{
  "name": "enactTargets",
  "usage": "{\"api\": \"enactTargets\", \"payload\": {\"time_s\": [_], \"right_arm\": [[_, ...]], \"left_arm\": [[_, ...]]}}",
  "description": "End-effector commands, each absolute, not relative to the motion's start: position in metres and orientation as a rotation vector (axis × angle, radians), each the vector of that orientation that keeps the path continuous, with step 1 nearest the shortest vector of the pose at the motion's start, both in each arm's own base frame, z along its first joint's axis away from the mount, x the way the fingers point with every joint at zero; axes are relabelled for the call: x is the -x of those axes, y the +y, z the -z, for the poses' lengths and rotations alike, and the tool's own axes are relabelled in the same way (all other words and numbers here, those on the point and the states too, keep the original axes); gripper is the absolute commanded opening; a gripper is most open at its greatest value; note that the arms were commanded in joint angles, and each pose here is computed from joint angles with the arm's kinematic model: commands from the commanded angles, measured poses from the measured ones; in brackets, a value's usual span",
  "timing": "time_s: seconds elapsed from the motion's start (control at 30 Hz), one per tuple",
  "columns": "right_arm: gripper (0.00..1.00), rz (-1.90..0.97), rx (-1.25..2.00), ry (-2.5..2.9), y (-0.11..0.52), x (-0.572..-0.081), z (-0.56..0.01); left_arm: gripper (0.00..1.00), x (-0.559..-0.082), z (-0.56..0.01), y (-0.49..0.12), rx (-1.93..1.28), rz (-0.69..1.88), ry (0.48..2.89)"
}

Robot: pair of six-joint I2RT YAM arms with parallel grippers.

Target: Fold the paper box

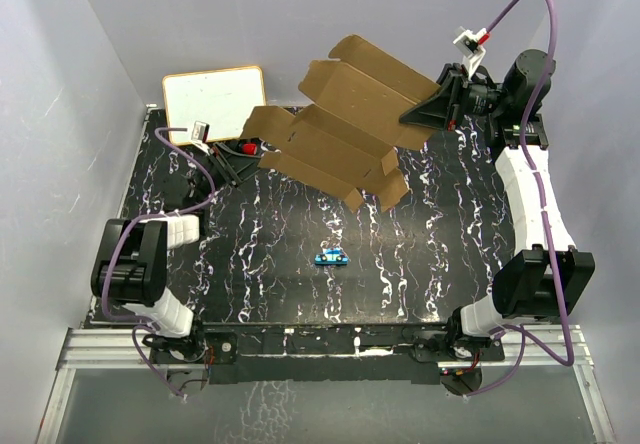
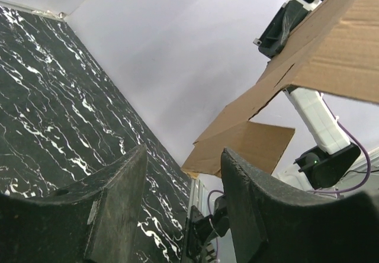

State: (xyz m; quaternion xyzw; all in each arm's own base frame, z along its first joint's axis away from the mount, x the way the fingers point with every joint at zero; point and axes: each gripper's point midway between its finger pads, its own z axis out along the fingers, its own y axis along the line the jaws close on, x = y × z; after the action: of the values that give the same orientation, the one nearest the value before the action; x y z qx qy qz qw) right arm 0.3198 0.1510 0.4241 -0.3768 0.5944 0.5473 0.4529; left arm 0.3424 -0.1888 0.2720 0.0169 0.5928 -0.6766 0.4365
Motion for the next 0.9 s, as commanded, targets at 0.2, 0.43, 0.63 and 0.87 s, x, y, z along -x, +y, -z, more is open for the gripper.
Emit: {"api": "enactTargets", "payload": {"time_s": [0.2,0.43,0.63,0.87], "right_arm": [[0.08,-1.288,0.938,1.431,0.146,-0.325,-0.428],[0.08,-1.283,0.928,1.436,0.144,-0.328,-0.425],[0.08,-1.281,0.921,1.44,0.142,-0.33,-0.423],[0.08,-1.285,0.912,1.447,0.142,-0.332,-0.42]], "left_arm": [[0.51,-0.293,-0.315,-0.2,-0.349,1.61,1.246],[0.53,-0.289,-0.324,-0.203,-0.365,1.611,1.22],[0.58,-0.288,-0.33,-0.198,-0.313,1.6,1.189],[0.65,-0.283,-0.34,-0.202,-0.347,1.616,1.173]]}}
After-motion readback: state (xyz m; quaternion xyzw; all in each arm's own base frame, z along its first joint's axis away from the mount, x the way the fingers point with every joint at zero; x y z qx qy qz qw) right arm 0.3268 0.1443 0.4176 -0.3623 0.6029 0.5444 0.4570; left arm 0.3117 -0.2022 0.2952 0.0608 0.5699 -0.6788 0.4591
